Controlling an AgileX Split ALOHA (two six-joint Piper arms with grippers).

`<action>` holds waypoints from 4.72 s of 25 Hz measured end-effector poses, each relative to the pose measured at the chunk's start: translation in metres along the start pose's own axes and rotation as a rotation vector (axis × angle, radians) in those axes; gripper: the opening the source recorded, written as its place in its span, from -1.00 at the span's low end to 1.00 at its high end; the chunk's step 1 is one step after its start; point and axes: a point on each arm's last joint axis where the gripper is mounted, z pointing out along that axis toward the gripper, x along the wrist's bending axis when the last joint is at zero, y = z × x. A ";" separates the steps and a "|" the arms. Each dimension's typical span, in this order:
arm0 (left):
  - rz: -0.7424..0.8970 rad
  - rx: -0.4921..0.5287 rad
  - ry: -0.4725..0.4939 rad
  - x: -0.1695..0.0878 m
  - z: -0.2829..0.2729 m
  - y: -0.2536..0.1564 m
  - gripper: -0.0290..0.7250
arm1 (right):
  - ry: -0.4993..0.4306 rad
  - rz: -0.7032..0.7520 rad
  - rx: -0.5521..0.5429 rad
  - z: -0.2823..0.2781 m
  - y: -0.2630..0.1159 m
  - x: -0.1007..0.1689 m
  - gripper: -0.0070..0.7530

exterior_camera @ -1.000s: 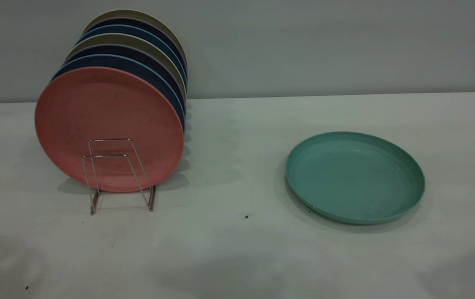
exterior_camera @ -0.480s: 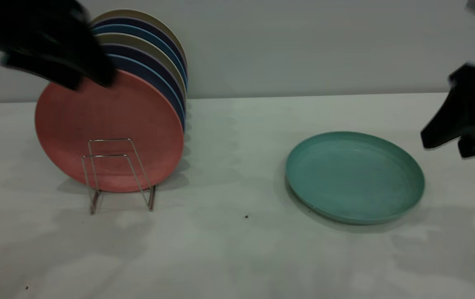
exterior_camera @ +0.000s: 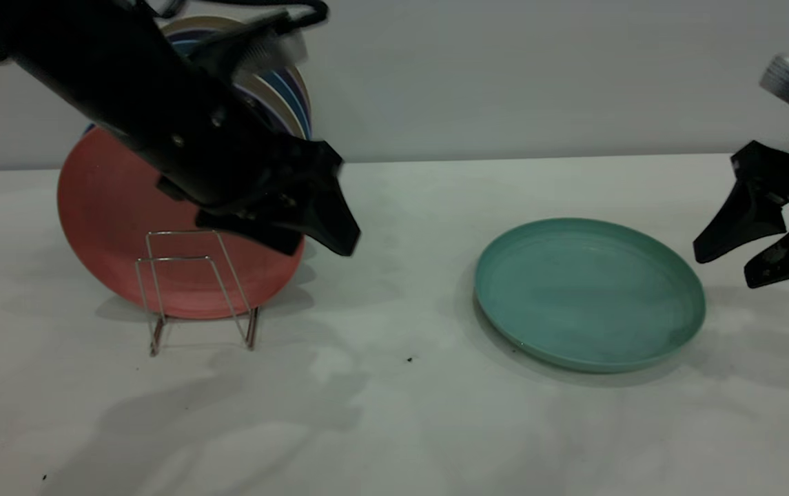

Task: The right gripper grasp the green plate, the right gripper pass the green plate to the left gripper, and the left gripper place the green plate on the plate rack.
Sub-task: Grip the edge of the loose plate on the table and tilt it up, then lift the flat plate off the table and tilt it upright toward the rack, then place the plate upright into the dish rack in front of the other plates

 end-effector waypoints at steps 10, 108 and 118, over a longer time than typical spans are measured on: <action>-0.029 -0.013 0.008 0.001 0.007 0.000 0.63 | 0.091 0.068 0.055 0.050 0.010 -0.033 0.38; 1.346 -0.071 0.307 0.078 -0.148 0.019 -0.56 | -0.082 -0.579 -0.241 -0.265 -0.237 0.133 0.04; 1.285 -0.068 0.281 0.088 -0.127 0.019 -0.56 | -0.251 -0.534 -0.351 -0.281 -0.261 0.121 0.04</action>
